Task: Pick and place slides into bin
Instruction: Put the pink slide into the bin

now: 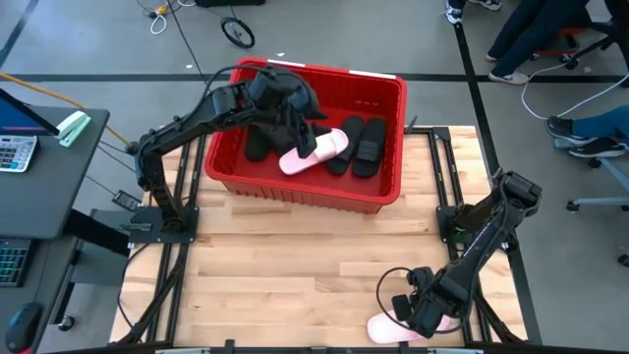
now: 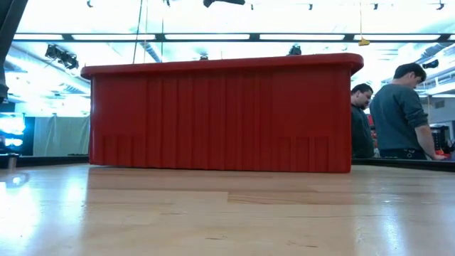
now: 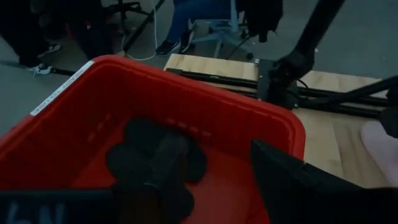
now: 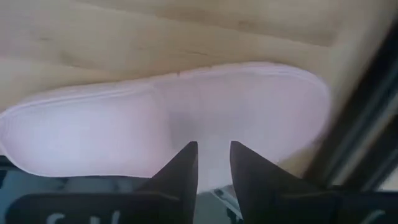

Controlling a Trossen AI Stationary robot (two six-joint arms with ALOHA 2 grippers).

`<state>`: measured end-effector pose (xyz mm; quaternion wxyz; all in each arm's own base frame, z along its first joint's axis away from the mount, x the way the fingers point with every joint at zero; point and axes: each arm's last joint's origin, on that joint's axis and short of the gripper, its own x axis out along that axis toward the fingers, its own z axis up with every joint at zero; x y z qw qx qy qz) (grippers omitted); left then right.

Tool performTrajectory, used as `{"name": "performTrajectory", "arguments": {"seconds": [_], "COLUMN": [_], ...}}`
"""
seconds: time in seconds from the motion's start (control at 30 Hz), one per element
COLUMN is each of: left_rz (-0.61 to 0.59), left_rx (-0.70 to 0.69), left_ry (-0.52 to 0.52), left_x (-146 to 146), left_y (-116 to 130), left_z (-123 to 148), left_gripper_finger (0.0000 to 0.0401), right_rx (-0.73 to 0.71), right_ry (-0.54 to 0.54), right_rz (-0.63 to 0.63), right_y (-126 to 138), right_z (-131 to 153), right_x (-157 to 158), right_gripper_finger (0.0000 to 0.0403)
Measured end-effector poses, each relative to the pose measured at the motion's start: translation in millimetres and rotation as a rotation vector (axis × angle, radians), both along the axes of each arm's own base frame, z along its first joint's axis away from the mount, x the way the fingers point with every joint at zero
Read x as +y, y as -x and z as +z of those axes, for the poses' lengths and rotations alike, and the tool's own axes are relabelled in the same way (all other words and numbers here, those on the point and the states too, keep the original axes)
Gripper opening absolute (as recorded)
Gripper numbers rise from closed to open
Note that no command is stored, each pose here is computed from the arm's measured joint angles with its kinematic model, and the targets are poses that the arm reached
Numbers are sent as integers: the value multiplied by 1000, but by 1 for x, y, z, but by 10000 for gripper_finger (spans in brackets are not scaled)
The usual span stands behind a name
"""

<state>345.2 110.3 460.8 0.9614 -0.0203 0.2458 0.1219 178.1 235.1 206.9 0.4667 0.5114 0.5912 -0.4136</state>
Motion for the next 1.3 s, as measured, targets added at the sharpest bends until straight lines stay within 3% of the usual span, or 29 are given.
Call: {"name": "performTrajectory", "arguments": {"seconds": [0.27,0.37,0.6,0.73,0.97,1.17,1.3], "left_rz": [-7,-7,-7,-7,-7,-7,-8], "left_rx": [5,5,6,7,30,63,75], "left_ry": [-12,-12,-12,-11,-4,7,12], "left_x": [0,0,0,0,0,-1,-2], "left_y": [0,0,0,0,1,3,3], "left_z": [0,0,0,0,-3,-5,-6], "left_gripper_finger": [177,180,177,179,176,176,178], "right_rx": [-326,-370,-492,-490,-310,-162,-126], "right_ry": [-44,-22,72,100,185,80,76], "right_rz": [-10,9,257,359,371,408,413], "right_y": [-19,-30,-62,-67,-53,-40,-36], "right_z": [-23,-26,-16,-5,4,-5,-10], "right_x": [1,-9,-34,-37,-43,-43,-45], "right_gripper_finger": [98,98,98,98,98,98,98]}}
